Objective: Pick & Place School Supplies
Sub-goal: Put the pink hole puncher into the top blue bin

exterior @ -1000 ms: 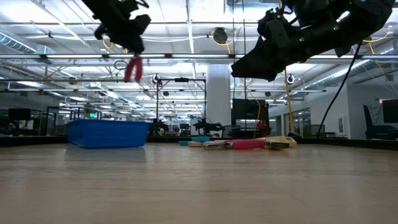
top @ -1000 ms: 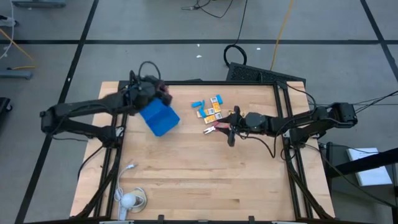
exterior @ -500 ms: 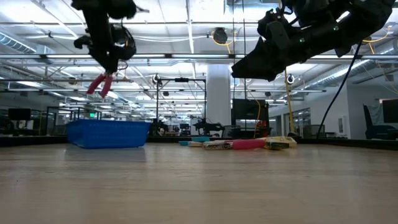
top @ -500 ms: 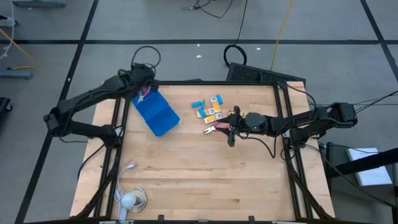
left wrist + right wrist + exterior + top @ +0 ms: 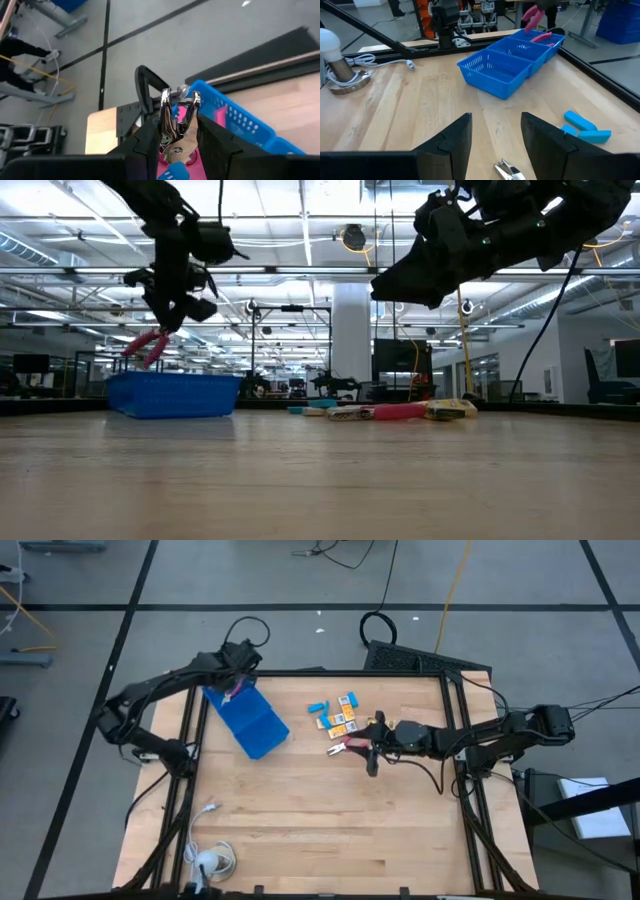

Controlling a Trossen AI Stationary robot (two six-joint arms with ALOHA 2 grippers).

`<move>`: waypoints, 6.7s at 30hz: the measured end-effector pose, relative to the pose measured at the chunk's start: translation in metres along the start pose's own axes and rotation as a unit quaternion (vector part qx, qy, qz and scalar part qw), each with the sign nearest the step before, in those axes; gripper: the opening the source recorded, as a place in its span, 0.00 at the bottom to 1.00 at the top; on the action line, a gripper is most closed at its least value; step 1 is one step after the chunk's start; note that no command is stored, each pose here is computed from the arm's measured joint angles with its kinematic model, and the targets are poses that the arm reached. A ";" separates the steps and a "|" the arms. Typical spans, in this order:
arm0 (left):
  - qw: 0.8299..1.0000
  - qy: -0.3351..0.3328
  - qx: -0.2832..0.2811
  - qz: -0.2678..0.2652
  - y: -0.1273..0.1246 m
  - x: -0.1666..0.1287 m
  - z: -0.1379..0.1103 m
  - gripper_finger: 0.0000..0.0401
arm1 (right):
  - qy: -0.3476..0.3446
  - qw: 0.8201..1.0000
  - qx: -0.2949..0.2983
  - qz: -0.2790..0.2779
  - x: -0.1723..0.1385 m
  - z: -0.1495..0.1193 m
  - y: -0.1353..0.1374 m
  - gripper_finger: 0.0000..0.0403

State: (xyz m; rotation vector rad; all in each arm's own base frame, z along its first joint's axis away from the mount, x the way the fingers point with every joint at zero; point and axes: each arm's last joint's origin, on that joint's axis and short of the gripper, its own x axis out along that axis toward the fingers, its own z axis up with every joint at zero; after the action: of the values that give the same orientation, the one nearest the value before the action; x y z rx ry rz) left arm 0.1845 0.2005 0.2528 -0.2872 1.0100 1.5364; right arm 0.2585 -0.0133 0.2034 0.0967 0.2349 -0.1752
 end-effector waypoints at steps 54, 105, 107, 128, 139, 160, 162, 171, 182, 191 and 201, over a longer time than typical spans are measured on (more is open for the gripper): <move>0.985 0.122 0.123 -0.009 -0.029 0.052 -0.016 0.72 | 0.073 0.997 -0.029 -0.015 -0.001 -0.014 -0.005 0.39; 0.737 -0.321 0.193 -0.562 -0.100 -0.172 -0.027 0.64 | 0.265 0.961 -0.074 0.012 0.017 -0.075 -0.022 0.10; 0.735 -0.321 0.196 -0.565 -0.101 -0.174 -0.029 0.64 | 0.223 0.970 -0.090 0.019 0.008 -0.055 -0.015 0.10; 0.618 -0.379 0.165 -0.669 -0.182 -0.147 -0.023 0.64 | -0.058 0.990 -0.106 -0.078 -0.090 -0.015 -0.005 0.10; 0.557 -0.454 0.140 -0.682 -0.199 -0.161 -0.033 0.64 | -0.121 0.990 -0.076 -0.013 -0.089 -0.005 0.001 0.10; 0.583 -0.500 0.130 -0.627 -0.200 -0.175 -0.041 0.64 | -0.177 0.982 -0.063 0.037 -0.056 -0.010 0.010 0.10; 0.582 -0.502 0.129 -0.627 -0.200 -0.175 -0.041 0.64 | -0.177 0.981 -0.063 0.037 -0.056 -0.010 0.010 0.10; 0.581 -0.503 0.130 -0.626 -0.200 -0.175 -0.041 0.49 | -0.175 0.982 -0.066 0.035 -0.056 -0.010 0.010 0.10; 0.584 -0.486 0.116 -0.639 -0.200 -0.175 -0.040 0.26 | -0.172 0.983 -0.060 0.035 -0.056 -0.010 0.010 0.11; 0.602 -0.488 0.098 -0.624 -0.195 -0.175 -0.037 0.27 | -0.152 0.988 -0.001 0.031 -0.054 -0.013 0.005 0.42; 0.657 -0.442 0.091 -0.603 -0.180 -0.170 -0.027 0.27 | -0.128 0.991 0.013 0.016 -0.056 -0.014 -0.002 0.55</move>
State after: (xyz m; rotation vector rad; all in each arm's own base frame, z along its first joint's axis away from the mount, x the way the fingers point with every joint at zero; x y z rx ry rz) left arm 0.3800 0.0481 0.2758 0.0058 0.0146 0.1800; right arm 0.2013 -0.0049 0.2029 0.1028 -0.0258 -0.1569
